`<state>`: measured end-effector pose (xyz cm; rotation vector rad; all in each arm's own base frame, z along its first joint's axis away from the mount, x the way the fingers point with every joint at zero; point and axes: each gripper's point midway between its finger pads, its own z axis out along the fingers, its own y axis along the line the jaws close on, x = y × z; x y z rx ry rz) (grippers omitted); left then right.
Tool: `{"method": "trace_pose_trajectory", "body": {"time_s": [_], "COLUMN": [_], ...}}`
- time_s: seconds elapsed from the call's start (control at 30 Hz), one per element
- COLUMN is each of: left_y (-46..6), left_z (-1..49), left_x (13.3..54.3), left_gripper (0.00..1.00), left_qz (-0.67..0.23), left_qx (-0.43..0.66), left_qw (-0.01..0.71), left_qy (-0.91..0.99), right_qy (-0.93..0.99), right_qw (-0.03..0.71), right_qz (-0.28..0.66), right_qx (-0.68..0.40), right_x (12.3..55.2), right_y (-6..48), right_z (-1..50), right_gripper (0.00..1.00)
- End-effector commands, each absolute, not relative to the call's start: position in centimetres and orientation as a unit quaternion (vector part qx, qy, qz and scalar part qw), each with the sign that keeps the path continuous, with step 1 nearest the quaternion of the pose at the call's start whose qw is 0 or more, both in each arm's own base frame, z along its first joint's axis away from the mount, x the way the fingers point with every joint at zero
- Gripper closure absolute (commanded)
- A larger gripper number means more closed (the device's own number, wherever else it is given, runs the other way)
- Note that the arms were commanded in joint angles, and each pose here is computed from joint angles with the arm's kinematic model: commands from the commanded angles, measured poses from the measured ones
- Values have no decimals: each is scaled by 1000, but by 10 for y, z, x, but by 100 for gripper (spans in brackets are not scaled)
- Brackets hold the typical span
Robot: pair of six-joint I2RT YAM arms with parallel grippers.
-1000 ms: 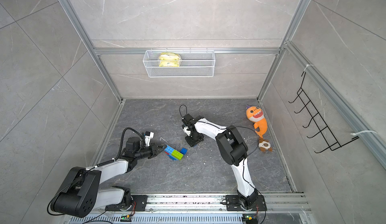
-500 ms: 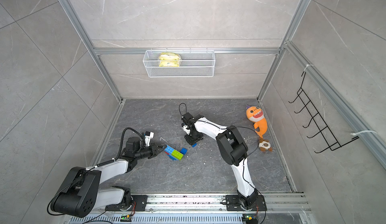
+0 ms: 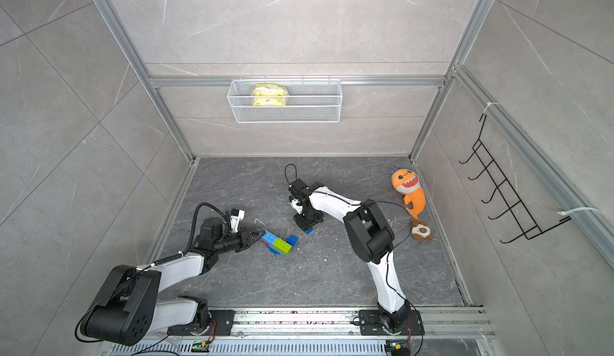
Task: Assemble a heart with lego
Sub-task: Pick up the lego brick from the center of the board.
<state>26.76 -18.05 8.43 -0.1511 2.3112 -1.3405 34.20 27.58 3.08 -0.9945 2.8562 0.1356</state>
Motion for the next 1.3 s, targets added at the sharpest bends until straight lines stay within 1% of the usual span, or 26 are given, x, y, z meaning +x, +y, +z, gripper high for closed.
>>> {"method": "trace_pose_trajectory", "body": {"time_s": [0.0,0.23,0.33,0.43,0.67,0.93,1.07,1.27], "left_y": [-176,-176,-176,-176,-175,-175,-175,-175], "left_z": [68,68,68,69,67,66,66,66], "left_x": [260,260,260,260,259,258,258,259], "left_gripper": [68,68,68,68,68,68,68,68], "left_qz": [-464,-464,-464,-464,-463,-463,-462,-462], "left_qx": [-63,-64,-63,-63,-64,-65,-65,-65], "left_qw": [212,212,213,214,212,212,212,212], "left_qy": [857,858,857,857,858,858,858,859], "right_qy": [942,942,943,943,943,942,940,922], "right_qw": [38,35,37,34,32,38,58,100], "right_qz": [36,35,36,33,28,33,48,114], "right_qx": [-331,-331,-330,-330,-331,-332,-333,-356], "right_x": [335,334,335,335,334,335,334,317], "right_y": [272,271,272,271,269,270,273,284], "right_z": [28,25,26,24,20,24,39,98], "right_gripper": [56,57,59,59,57,66,67,68]}}
